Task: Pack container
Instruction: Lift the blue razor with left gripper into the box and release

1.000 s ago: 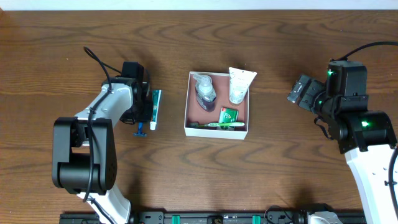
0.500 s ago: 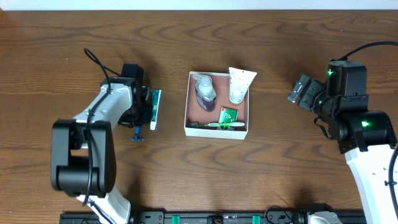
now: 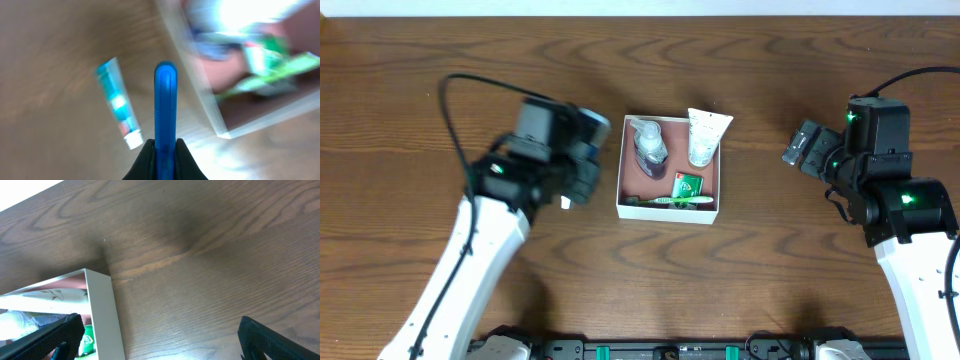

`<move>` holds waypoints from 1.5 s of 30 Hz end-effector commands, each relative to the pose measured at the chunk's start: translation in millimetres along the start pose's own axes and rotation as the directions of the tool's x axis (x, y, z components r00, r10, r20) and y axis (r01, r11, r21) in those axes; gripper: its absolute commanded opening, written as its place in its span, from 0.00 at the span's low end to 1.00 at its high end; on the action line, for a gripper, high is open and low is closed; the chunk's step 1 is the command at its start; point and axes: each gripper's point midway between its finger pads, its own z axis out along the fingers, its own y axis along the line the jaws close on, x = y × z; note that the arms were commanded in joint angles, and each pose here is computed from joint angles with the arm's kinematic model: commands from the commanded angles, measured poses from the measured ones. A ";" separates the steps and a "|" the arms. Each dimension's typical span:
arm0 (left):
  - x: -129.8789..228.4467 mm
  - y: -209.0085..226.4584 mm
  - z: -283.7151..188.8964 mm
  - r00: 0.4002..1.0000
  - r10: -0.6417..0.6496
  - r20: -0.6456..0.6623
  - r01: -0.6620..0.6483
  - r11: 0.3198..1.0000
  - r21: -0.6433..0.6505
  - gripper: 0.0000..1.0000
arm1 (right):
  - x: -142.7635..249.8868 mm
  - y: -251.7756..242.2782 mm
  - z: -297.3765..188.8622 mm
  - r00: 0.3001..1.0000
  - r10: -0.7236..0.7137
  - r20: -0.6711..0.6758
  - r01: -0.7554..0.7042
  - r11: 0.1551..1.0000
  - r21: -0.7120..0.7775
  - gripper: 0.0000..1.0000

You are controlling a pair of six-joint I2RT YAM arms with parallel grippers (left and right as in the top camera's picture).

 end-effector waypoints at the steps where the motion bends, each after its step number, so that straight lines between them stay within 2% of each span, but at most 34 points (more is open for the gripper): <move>1: -7.3 -48.5 -0.5 0.930 0.364 0.048 -0.367 0.925 0.101 0.06 | -3.9 -3.0 -1.0 1.000 0.002 0.009 -0.002 1.000 0.008 0.99; 4: -3.7 -83.6 9.2 0.802 0.593 0.071 -0.596 0.788 0.155 0.06 | -4.0 -2.9 -1.0 1.000 0.002 0.009 -0.002 1.000 0.008 0.99; 6: -3.2 -101.0 20.3 0.708 0.700 0.092 -0.704 0.688 0.176 0.06 | -3.9 -3.0 -1.0 1.000 0.002 0.009 -0.002 1.000 0.008 0.99; 8: -8.6 -107.6 35.1 0.663 0.742 0.095 -0.746 0.646 0.162 0.06 | -3.9 -3.0 -1.0 1.000 0.002 0.009 -0.002 1.000 0.008 0.99; 16: -21.6 -112.2 105.1 0.654 0.753 0.079 -0.754 0.638 0.158 0.06 | -3.9 -3.0 -1.0 1.000 0.002 0.009 -0.002 1.000 0.008 0.99; 17: -21.2 -112.3 111.8 0.654 0.753 0.075 -0.753 0.638 0.161 0.13 | -4.0 -3.0 -1.0 1.000 0.002 0.009 -0.002 1.000 0.008 0.99; 19: -21.3 -112.6 120.5 0.654 0.752 0.074 -0.752 0.638 0.163 0.17 | -3.9 -3.0 -1.0 1.000 0.002 0.009 -0.002 1.000 0.008 0.99; 20: -22.5 -112.7 121.9 0.655 0.752 0.077 -0.753 0.639 0.159 0.25 | -3.9 -3.0 -1.0 1.000 0.002 0.009 -0.002 1.000 0.008 0.99; 21: -23.6 -112.8 122.1 0.657 0.750 0.080 -0.751 0.642 0.156 0.29 | -3.9 -3.0 -1.0 1.000 0.002 0.009 -0.002 1.000 0.008 0.99; 23: -27.6 -113.0 118.5 0.671 0.736 0.089 -0.740 0.656 0.146 0.31 | -3.9 -3.0 -1.0 1.000 0.002 0.009 -0.002 1.000 0.008 0.99; 26: -37.9 -111.4 103.0 0.715 0.690 0.109 -0.699 0.707 0.113 0.31 | -3.9 -3.0 -1.0 1.000 0.002 0.009 -0.002 1.000 0.008 0.99; 29: -54.6 -104.3 74.0 0.790 0.596 0.143 -0.606 0.794 0.045 0.31 | -3.9 -3.0 -1.0 1.000 0.002 0.009 -0.002 1.000 0.008 0.99; 31: -61.5 -101.1 50.4 0.815 0.552 0.177 -0.563 0.826 0.016 0.31 | -3.9 -3.0 -1.0 1.000 0.002 0.009 -0.002 1.000 0.008 0.99; 35: -57.4 -84.3 11.7 0.836 0.518 0.181 -0.519 0.854 -0.042 0.36 | -3.9 -3.0 -1.0 1.000 0.002 0.009 -0.002 1.000 0.008 0.99; 37: -49.2 -56.6 -0.2 0.883 0.453 0.127 -0.440 0.891 -0.116 0.36 | -3.9 -3.0 -1.0 1.000 0.002 0.009 -0.002 1.000 0.008 0.99; 39: -38.9 -17.8 -5.9 0.951 0.301 0.069 -0.281 0.935 -0.215 0.36 | -3.9 -3.0 -1.0 1.000 0.002 0.009 -0.002 1.000 0.008 0.99; 41: -28.3 12.7 -6.9 0.988 0.150 0.044 -0.133 0.953 -0.274 0.36 | -3.9 -3.0 -1.0 1.000 0.002 0.009 -0.002 1.000 0.008 0.99; 43: -16.9 40.2 -2.8 0.998 -0.039 0.048 0.051 0.952 -0.303 0.39 | -3.9 -3.0 -1.0 1.000 0.002 0.009 -0.002 1.000 0.008 0.99; 45: -0.8 65.9 5.9 0.979 -0.199 0.039 0.201 0.921 -0.333 0.45 | -3.9 -3.0 -1.0 1.000 0.002 0.009 -0.002 1.000 0.008 0.99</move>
